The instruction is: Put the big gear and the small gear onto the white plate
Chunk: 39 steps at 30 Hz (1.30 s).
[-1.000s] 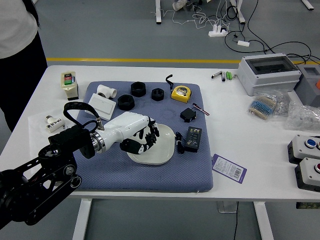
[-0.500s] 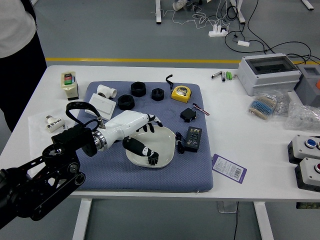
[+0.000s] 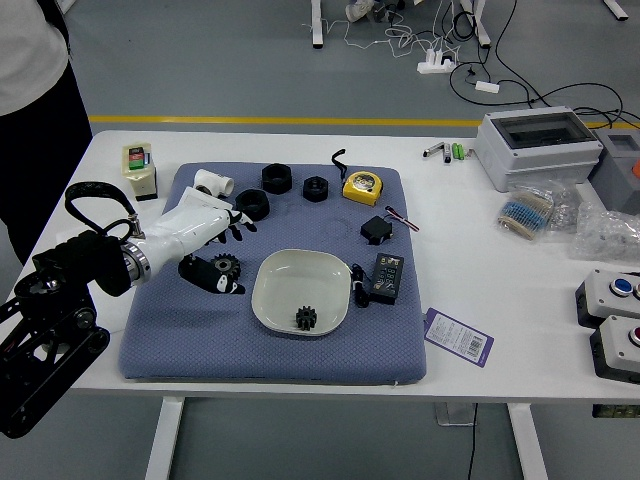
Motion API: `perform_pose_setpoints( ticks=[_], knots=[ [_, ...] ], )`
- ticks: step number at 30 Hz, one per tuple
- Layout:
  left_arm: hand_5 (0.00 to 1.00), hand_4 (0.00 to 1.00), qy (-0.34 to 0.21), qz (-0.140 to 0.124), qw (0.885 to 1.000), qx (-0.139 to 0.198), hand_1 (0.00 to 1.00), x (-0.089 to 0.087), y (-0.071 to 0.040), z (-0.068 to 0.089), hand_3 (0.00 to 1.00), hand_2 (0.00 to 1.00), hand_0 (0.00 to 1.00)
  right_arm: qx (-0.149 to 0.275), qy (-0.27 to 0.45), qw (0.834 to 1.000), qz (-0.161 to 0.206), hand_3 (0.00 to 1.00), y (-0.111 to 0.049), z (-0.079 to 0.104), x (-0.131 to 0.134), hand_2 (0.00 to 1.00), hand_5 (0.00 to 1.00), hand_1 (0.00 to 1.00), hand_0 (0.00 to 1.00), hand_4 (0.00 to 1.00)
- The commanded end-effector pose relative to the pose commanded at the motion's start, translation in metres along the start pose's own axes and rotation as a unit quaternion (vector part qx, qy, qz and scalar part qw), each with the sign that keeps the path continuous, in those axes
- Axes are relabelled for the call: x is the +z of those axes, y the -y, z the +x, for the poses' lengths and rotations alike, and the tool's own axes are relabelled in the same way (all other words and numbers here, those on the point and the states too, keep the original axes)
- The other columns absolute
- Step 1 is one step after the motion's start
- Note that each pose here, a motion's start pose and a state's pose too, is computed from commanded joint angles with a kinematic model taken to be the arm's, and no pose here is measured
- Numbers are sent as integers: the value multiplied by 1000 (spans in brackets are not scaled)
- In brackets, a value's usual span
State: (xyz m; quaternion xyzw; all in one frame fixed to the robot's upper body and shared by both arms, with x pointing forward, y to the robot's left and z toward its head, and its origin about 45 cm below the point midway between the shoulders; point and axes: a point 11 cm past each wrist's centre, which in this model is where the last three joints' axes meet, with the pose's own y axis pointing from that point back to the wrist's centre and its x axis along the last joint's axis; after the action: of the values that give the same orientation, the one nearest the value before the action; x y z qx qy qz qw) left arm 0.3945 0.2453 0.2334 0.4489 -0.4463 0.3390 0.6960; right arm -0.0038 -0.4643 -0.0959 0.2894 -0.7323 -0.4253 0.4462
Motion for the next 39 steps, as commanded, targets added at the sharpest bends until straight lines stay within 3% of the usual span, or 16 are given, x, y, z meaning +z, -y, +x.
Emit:
perform_pose_setpoints(
  ticks=[8, 13, 23, 39],
  knots=[
    [203, 998, 20, 45, 998, -47, 706, -31, -9, -10, 853, 808, 577, 2, 0, 1000, -2, 544, 0, 1, 3, 738, 695, 639, 620, 738],
    [164, 998, 31, 62, 995, -70, 712, -38, -9, -17, 894, 818, 600, 2, 0, 1000, -2, 544, 0, 2, 3, 737, 695, 639, 620, 738],
    [156, 998, 51, 78, 991, -95, 727, -46, -6, -23, 915, 831, 613, 0, 5, 1000, 1, 545, 0, 0, -1, 737, 696, 640, 620, 738],
    [117, 998, 71, 97, 987, -110, 736, -60, -4, -19, 923, 846, 625, 0, 7, 1000, 4, 544, 0, -1, -5, 737, 699, 640, 619, 736]
  ],
)
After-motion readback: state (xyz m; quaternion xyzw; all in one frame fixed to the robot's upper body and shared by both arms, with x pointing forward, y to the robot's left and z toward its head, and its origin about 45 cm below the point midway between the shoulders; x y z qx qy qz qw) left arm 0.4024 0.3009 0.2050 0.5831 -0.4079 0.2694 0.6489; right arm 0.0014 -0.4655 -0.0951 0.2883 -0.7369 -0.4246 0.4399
